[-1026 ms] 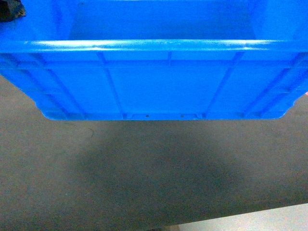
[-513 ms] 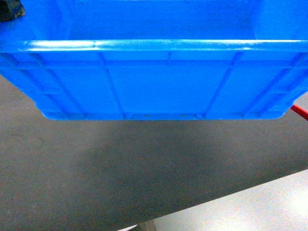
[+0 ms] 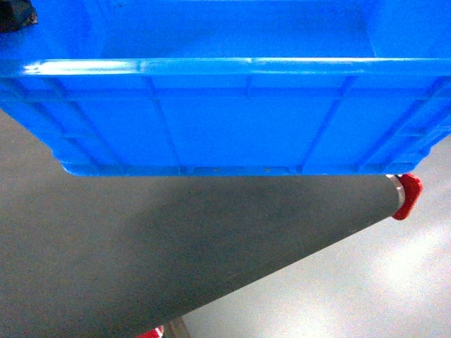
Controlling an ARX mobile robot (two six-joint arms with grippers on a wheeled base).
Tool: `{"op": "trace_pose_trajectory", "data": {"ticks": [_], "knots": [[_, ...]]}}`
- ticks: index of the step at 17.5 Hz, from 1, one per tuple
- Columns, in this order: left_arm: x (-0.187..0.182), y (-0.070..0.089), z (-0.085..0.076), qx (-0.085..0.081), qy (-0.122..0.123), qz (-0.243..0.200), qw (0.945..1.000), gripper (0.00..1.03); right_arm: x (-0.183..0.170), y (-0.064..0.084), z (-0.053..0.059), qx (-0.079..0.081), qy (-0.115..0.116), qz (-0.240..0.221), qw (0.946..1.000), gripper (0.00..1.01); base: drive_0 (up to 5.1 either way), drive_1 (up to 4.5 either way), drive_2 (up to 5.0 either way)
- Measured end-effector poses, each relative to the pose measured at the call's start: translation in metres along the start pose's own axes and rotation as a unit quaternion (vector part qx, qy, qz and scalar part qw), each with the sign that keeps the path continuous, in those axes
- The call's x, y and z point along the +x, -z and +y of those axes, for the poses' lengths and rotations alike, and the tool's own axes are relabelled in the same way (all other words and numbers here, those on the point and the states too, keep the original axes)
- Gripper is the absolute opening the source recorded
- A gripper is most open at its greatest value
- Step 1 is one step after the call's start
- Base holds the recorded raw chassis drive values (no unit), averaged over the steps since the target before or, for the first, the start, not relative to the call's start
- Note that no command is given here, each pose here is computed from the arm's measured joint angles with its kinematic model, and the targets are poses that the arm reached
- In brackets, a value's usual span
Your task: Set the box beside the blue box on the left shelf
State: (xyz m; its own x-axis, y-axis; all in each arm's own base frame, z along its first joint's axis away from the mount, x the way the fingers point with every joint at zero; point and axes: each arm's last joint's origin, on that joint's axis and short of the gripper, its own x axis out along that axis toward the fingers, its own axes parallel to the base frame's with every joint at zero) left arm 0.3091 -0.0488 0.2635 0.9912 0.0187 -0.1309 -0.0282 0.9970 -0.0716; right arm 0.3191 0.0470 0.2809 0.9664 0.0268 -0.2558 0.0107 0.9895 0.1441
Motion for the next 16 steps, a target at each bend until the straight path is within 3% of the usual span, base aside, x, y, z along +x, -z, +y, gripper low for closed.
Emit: {"op": "trace_pose_trajectory", "data": {"ticks": [16], "knots": [[0.0, 0.0, 0.0, 0.0, 0.0, 0.0, 1.0, 0.19, -0.0003, -0.0004, 0.0, 0.0, 0.0, -0.001, 1.0, 0.14, -1.7, -1.66, -1.7]]}}
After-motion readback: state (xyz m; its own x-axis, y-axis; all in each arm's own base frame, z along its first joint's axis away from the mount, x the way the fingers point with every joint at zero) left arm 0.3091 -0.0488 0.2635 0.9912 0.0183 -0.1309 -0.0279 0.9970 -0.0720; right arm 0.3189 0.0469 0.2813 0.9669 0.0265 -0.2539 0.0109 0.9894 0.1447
